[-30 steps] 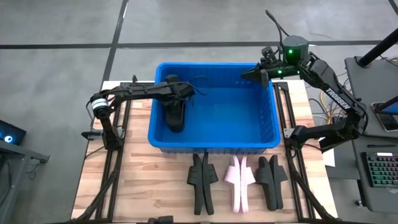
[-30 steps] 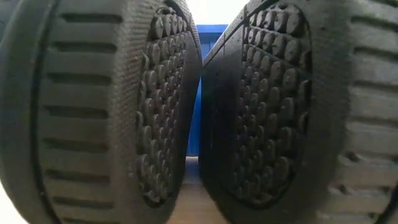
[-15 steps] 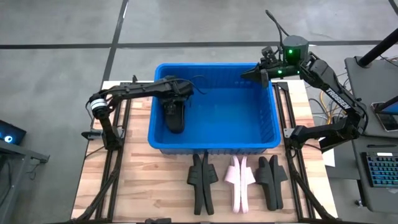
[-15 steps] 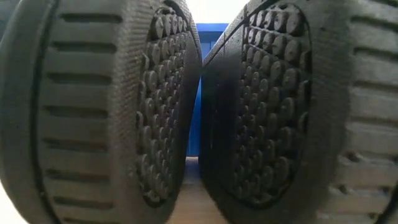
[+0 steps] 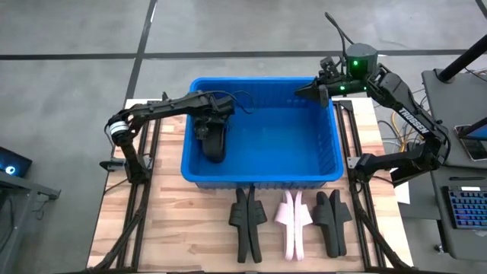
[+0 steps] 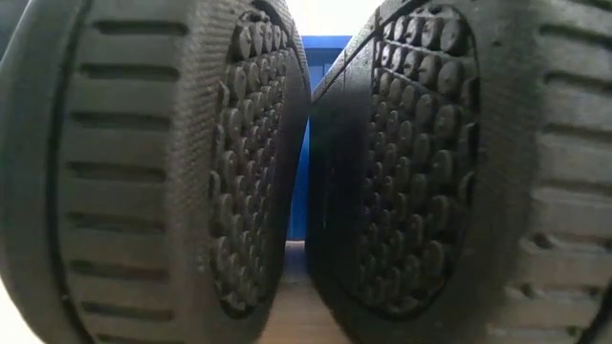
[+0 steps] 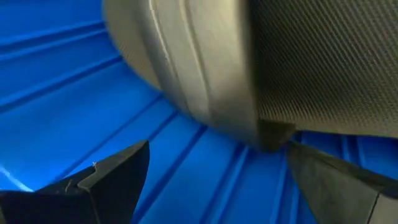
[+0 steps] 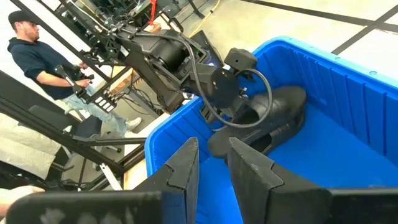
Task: Pick and place slides into bin
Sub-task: Put the black slide into the blue bin
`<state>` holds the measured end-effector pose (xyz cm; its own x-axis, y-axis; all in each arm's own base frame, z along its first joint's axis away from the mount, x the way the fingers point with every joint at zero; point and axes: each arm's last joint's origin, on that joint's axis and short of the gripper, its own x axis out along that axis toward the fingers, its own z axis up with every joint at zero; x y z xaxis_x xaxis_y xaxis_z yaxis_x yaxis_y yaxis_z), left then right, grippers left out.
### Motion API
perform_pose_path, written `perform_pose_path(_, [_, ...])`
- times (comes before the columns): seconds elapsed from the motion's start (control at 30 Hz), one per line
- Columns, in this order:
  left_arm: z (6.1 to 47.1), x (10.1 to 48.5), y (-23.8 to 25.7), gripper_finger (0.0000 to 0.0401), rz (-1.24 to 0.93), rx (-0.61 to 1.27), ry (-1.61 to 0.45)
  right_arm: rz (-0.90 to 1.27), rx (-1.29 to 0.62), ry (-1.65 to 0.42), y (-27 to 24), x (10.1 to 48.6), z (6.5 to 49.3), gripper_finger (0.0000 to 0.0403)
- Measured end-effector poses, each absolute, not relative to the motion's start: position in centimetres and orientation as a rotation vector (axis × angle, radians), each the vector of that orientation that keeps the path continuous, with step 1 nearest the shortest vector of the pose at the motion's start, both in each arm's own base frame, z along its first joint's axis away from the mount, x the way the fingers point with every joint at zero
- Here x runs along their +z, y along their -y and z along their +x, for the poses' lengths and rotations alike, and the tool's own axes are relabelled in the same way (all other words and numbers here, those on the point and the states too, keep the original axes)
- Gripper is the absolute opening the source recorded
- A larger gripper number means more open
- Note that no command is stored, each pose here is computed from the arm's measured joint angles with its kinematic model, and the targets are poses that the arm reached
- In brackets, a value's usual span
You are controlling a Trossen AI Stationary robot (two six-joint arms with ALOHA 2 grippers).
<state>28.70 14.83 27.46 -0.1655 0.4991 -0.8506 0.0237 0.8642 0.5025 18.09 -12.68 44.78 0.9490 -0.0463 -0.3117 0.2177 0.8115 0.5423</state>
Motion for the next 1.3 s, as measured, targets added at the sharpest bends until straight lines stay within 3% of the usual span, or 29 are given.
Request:
perform_pose_path(0.33, [27.6, 30.2, -13.2, 0.036, 0.311, 0.468, -1.565, 0.61, -0.143, -0.293, 12.7, 44.8, 18.1, 0.0072])
perform_pose_path(0.43, [27.6, 32.4, -12.1, 0.036, 0.181, 0.559, -1.406, 0.61, -0.143, -0.293, 12.7, 44.8, 18.1, 0.0076])
perform_pose_path(0.6, [27.1, 37.5, -9.8, 0.036, -0.036, 0.555, -1.006, 0.564, -0.136, -0.295, 12.7, 44.8, 18.1, 0.0079])
perform_pose_path(0.8, [25.9, 43.6, -7.0, 0.036, -0.244, 0.36, -0.462, 0.559, -0.135, -0.298, 12.7, 44.7, 18.2, 0.0071])
perform_pose_path(1.0, [25.0, 48.8, -3.5, 0.0359, -0.23, 0.17, 0.014, 0.435, -0.105, -0.283, 12.5, 45.0, 18.2, 0.007])
perform_pose_path(1.17, [25.3, 50.9, -0.9, 0.0358, -0.214, -0.057, 0.251, 0.405, -0.089, -0.28, 12.3, 45.1, 18.4, 0.0078])
perform_pose_path(1.3, [25.7, 51.2, 1.0, 0.0345, -0.212, -0.179, 0.304, 0.425, -0.082, -0.309, 12.3, 44.7, 18.6, 0.0081])
